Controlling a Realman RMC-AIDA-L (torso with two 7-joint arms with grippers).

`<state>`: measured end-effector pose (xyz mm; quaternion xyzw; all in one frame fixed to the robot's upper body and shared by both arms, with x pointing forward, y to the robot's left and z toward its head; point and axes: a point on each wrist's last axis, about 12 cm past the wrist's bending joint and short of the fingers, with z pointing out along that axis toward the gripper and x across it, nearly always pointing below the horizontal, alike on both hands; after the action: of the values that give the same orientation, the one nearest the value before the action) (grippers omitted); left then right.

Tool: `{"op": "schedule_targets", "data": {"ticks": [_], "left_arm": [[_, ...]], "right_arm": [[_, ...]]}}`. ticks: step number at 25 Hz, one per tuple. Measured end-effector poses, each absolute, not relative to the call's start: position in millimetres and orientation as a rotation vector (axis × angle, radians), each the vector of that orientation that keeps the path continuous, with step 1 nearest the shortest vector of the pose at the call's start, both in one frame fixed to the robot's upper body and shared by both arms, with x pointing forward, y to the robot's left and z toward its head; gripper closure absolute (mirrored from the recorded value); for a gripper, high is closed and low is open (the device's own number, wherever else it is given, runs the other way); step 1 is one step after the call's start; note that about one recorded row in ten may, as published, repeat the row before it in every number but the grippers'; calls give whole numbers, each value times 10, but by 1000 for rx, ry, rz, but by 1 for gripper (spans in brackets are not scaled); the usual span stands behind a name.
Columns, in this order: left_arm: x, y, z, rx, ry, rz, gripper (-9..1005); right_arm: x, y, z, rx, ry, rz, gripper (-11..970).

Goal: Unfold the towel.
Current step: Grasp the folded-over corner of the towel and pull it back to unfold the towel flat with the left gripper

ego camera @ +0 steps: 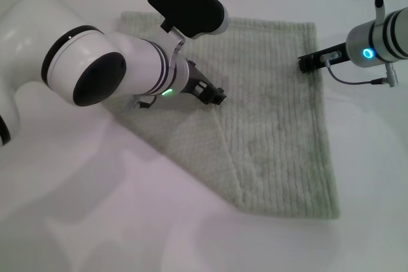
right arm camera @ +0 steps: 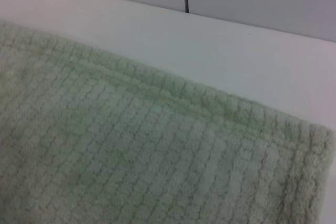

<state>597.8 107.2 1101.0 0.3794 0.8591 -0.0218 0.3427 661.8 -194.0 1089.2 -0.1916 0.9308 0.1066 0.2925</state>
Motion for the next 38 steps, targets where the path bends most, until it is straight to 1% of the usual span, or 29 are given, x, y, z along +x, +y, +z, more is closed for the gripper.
{"op": "schedule_targets", "data": {"ticks": [21, 29, 38], "left_arm": [[5985, 1031, 10985, 1009, 2270, -52, 270], [6006, 1024, 11021, 1039, 2279, -29, 280], [6001, 1008, 11056, 1058, 2283, -17, 502]], "right_arm": [[6613, -1941, 10905, -516, 2480, 289, 960], [6620, -1934, 10920, -516, 2475, 292, 959], [6621, -1933, 10922, -515, 2474, 293, 960]]}}
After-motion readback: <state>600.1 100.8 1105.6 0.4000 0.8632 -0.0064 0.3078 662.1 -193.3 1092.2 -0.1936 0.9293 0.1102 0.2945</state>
